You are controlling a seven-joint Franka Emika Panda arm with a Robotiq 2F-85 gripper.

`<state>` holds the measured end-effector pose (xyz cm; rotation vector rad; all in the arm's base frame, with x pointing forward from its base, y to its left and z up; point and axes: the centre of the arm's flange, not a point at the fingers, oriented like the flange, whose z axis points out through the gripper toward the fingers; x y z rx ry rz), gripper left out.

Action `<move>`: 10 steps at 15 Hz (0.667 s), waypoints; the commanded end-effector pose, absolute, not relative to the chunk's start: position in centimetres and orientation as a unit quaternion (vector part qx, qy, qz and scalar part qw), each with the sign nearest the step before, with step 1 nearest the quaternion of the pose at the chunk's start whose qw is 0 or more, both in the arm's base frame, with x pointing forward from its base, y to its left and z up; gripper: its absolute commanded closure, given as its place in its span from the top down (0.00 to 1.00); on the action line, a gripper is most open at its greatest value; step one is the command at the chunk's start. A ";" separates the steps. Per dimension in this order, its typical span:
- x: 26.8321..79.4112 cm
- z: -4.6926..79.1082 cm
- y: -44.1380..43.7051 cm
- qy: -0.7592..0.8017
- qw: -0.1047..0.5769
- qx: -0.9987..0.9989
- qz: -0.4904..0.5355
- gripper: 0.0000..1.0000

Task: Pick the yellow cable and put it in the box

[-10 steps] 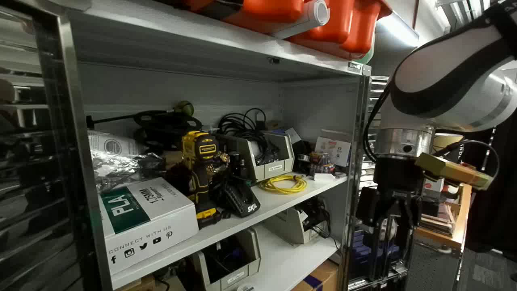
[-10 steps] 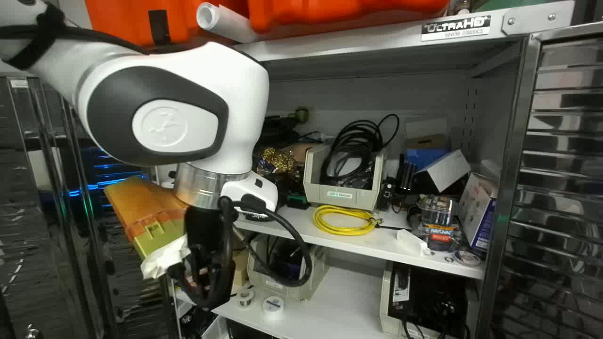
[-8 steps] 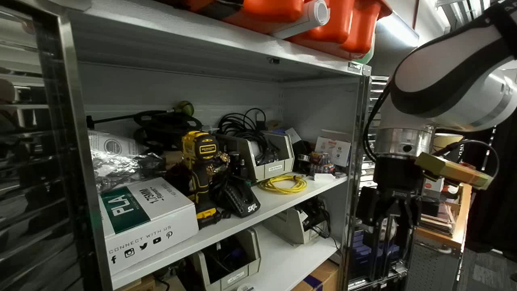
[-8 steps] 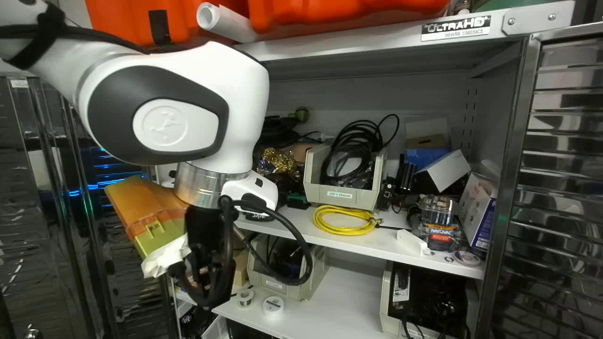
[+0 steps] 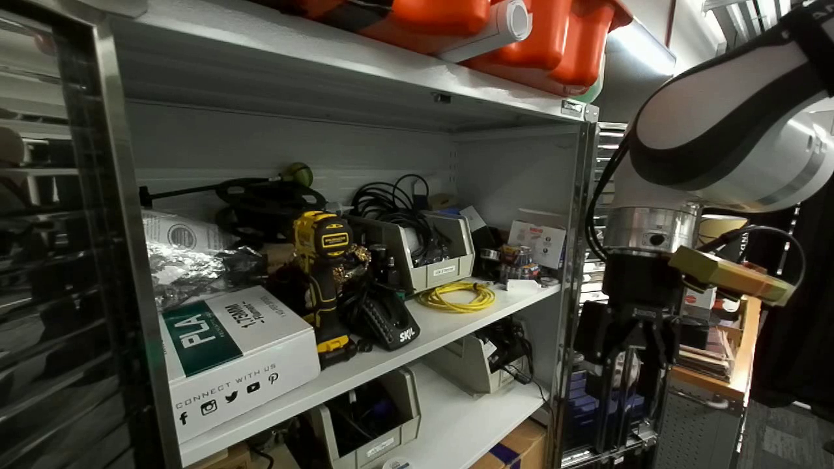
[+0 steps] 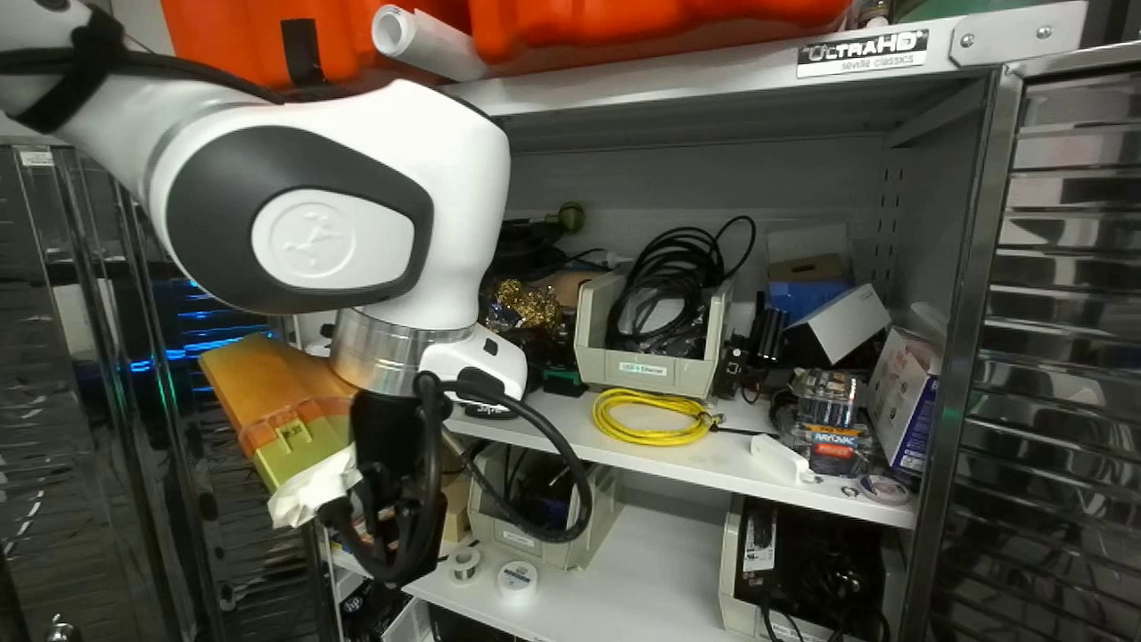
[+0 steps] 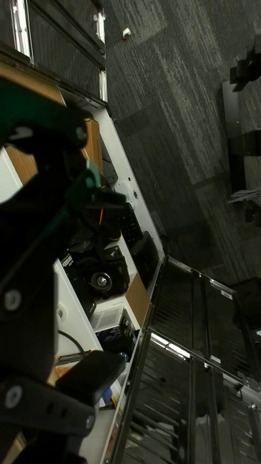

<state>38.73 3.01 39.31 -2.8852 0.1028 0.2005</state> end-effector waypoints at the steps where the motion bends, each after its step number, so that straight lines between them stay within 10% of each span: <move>1: 41.1 40.7 2.1 0.035 0.122 -0.991 0.041 1.00; 10: 50.7 43.1 -3.3 0.058 0.102 -0.991 -0.069 1.00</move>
